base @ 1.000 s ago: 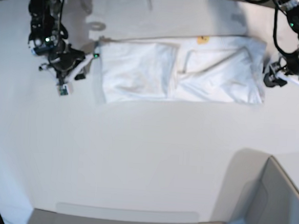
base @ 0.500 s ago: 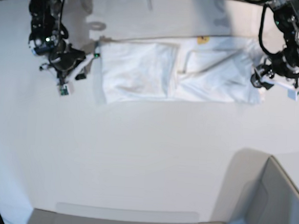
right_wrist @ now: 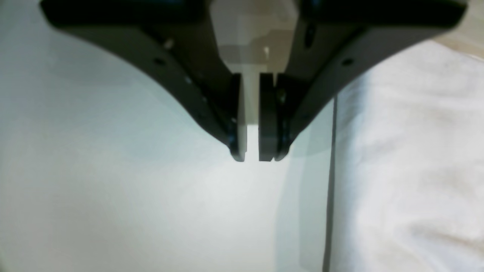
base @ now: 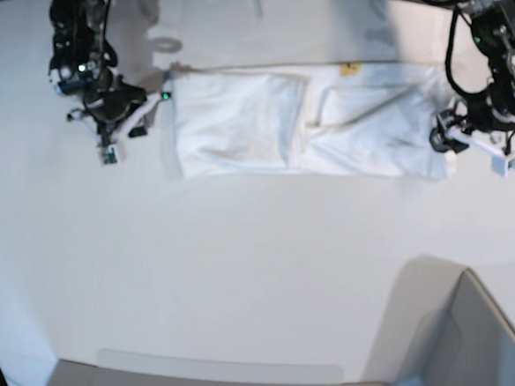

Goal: Layout the t-shirt on the table in an organized manner, then fold the t-shirt properly
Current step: 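Reposition the left gripper along the strip's end and grasp it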

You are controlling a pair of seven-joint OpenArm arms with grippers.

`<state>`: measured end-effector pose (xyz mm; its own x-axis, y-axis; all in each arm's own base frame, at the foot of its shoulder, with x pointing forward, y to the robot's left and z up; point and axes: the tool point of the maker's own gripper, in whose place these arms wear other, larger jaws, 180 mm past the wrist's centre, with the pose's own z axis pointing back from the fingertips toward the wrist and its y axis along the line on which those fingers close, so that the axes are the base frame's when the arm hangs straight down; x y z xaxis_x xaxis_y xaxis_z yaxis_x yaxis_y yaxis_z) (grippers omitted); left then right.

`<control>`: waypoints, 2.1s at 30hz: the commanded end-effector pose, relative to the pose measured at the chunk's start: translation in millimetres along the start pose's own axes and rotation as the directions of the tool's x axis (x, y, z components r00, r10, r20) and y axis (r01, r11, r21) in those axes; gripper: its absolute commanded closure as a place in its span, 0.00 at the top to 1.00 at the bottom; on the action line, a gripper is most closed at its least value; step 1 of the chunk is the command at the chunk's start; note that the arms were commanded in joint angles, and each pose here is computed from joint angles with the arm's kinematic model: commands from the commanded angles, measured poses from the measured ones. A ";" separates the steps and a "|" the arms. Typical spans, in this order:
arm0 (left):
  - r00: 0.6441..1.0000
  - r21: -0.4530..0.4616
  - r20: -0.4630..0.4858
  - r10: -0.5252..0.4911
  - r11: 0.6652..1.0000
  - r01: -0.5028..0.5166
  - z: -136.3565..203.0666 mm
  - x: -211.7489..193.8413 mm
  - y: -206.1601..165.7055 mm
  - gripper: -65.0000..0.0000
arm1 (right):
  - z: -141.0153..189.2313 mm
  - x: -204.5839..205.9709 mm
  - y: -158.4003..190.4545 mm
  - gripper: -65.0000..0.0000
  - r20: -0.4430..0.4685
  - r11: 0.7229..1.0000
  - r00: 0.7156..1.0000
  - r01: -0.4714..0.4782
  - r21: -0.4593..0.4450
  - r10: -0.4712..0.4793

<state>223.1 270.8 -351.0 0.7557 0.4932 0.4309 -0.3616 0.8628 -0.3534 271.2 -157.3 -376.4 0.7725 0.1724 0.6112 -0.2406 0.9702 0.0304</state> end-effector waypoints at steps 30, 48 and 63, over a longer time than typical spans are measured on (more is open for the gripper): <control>0.987 0.408 -0.016 -0.160 0.900 0.152 0.5 -9.2 38.7 0.49 | 3.3 7.7 -0.7 0.10 0.032 1.000 0.999 -0.004 0.000 0.004; 0.980 0.230 0.033 -0.197 0.956 0.184 12.5 10.4 31.3 0.49 | 3.8 8.1 -3.8 0.10 0.031 1.000 0.999 -0.007 -0.006 0.007; 0.941 0.226 0.096 -0.323 0.928 0.296 28.1 15.8 50.4 0.49 | -6.3 -2.0 -12.3 0.10 -0.009 1.000 1.000 0.015 -0.018 -0.015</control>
<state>196.9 320.4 -347.8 0.7921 0.2149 0.5713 -0.2421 0.9698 -0.0290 268.0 -165.5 -392.5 0.8035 0.1601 0.5734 -0.2186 0.9752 0.0340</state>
